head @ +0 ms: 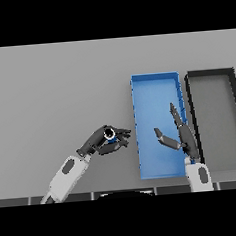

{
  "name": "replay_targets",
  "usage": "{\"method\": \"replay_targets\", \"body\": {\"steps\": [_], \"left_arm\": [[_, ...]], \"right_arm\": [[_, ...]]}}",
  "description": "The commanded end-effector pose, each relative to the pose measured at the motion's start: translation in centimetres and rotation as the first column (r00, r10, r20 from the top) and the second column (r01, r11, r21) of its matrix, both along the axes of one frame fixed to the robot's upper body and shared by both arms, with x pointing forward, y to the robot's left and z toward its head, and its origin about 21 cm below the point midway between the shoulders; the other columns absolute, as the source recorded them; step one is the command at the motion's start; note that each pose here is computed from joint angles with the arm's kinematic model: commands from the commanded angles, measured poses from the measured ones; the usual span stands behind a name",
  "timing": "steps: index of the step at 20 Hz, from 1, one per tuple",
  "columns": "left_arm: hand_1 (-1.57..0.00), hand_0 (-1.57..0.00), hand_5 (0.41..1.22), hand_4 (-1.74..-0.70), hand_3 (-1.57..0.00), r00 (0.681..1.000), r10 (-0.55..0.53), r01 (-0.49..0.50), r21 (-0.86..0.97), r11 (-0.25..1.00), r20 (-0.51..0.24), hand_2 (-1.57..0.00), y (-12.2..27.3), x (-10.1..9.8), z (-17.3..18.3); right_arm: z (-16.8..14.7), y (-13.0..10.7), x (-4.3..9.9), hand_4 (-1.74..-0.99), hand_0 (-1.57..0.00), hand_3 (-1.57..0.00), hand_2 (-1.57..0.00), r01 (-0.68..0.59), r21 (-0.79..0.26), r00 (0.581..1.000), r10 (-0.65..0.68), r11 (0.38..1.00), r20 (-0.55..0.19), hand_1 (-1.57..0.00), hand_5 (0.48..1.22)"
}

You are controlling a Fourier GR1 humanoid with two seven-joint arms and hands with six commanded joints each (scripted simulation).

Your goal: Pick up the blue pipe and place it into the blue bin.

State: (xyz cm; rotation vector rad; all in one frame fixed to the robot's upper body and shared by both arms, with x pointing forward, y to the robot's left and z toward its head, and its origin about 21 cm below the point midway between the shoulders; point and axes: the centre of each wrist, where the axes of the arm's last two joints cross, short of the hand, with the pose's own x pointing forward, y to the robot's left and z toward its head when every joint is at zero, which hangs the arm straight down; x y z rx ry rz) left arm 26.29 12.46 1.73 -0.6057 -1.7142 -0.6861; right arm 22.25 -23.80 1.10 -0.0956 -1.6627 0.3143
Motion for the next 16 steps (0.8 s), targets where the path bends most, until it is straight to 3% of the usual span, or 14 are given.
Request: {"method": "replay_targets", "body": {"steps": [1, 7, 12, 16], "left_arm": [[-1.54, -1.54, 1.21, -1.72, -1.44, 1.0, -0.008, 0.008, -0.003, 1.0, 0.008, -1.55, 0.0, -0.2, 0.8], [-1.56, -1.56, 1.218, -1.73, -1.44, 0.998, -0.06, 0.06, 0.046, 0.997, 0.001, -1.56, -1.2, 0.0, 3.6], [-1.57, -1.57, 1.219, -1.73, -1.44, 0.997, -0.072, 0.072, 0.06, 0.996, -0.006, -1.57, -1.1, -0.2, 3.7], [-1.57, -1.57, 1.22, -1.73, -1.44, 0.998, -0.067, 0.067, 0.071, 0.995, -0.001, -1.57, -1.0, -0.4, 3.6]], "right_arm": [[0.2, -0.2, 0.1, -1.221, 0.0, 0.0, 0.0, 0.0, -0.004, 1.0, 0.0, 1.0, 0.011, 0.0, 0.631], [-0.6, -0.5, -0.3, -1.195, 0.0, 0.0, 0.0, -0.003, -0.01, 1.0, 0.003, 1.0, 0.018, 0.0, 0.635], [-0.1, -0.5, 0.5, -1.174, 0.0, 0.0, 0.0, -0.025, 0.008, 1.0, 0.025, 1.0, -0.004, 0.0, 0.629], [-0.4, -0.9, 1.2, -1.209, 0.0, 0.0, 0.0, -0.047, 0.026, 0.998, 0.048, 0.999, -0.029, 0.0, 0.623]]}}
